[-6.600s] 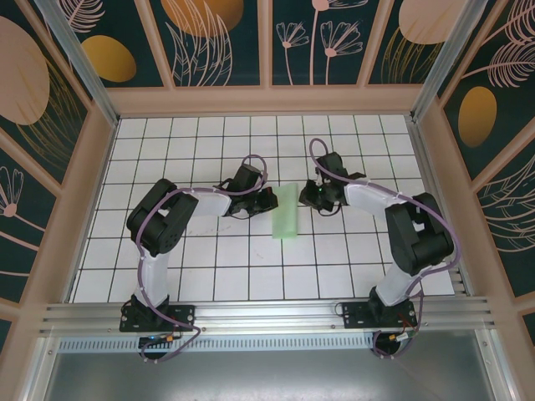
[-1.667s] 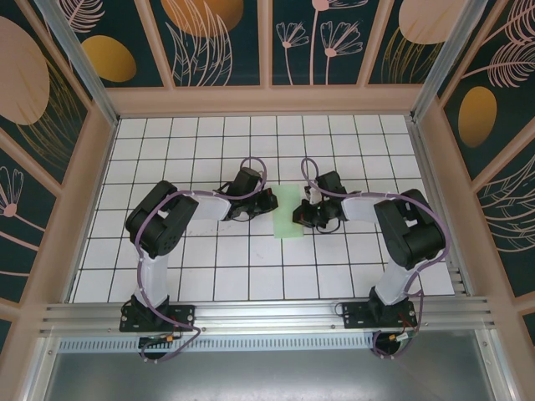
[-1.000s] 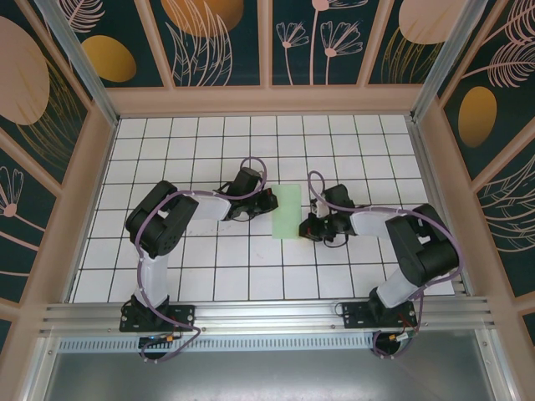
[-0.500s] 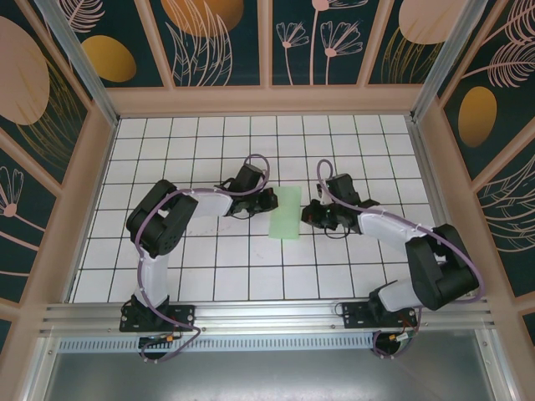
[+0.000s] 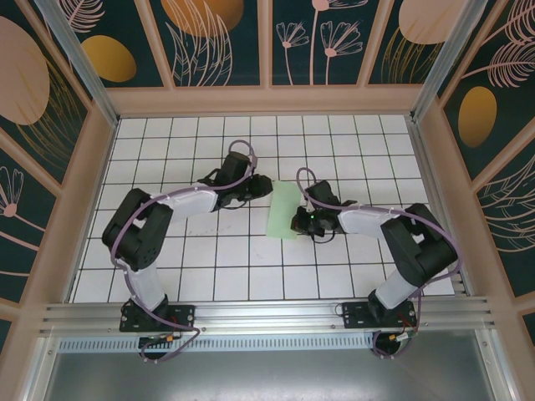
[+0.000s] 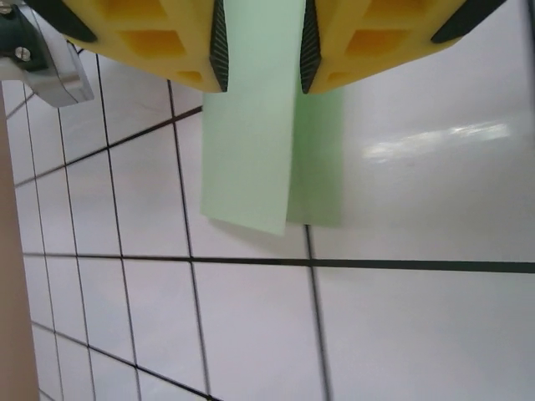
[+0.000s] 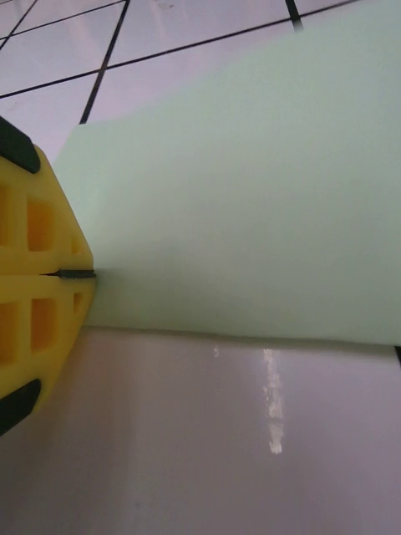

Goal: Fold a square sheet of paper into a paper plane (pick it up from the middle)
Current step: Rotate the square sheet of paper at the center of the table, then first fold in half a square sheet of paper at the center of the table.

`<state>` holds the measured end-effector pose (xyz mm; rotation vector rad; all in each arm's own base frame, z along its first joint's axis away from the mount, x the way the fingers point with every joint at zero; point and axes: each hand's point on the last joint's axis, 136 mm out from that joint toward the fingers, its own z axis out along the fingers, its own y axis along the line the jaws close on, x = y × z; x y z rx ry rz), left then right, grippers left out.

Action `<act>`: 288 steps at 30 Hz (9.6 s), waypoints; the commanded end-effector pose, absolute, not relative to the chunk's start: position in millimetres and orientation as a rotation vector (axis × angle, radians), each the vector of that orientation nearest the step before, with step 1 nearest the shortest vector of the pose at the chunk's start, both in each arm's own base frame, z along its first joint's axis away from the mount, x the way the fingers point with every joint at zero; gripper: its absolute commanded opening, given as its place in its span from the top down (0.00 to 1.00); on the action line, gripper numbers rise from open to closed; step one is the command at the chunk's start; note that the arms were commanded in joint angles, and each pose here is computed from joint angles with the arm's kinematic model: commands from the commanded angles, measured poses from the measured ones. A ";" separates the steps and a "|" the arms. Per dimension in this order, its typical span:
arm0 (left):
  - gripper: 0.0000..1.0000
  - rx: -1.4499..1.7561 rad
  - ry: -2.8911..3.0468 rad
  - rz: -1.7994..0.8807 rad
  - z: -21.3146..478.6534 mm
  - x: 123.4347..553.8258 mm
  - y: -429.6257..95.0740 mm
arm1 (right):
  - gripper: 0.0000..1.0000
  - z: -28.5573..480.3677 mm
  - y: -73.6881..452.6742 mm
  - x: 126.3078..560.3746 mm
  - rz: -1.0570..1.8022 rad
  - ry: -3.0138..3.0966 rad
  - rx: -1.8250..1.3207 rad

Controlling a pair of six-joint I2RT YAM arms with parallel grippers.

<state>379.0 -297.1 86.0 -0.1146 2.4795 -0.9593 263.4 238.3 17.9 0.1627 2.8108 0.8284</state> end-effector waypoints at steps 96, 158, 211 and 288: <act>0.89 -0.140 2.710 -0.981 14.4 287.6 -297.8 | 1.00 24.9 307.7 300.6 1.124 2.661 0.119; 0.98 -0.163 2.845 -0.804 -22.8 271.2 -275.2 | 1.00 19.4 188.4 392.7 0.719 2.594 0.365; 0.99 -0.137 2.776 -0.864 -3.5 279.8 -283.0 | 1.00 33.6 269.8 336.0 1.059 2.637 0.146; 1.00 0.127 2.945 -0.769 -43.5 207.0 -238.4 | 1.00 -45.7 230.1 299.4 0.711 2.916 0.239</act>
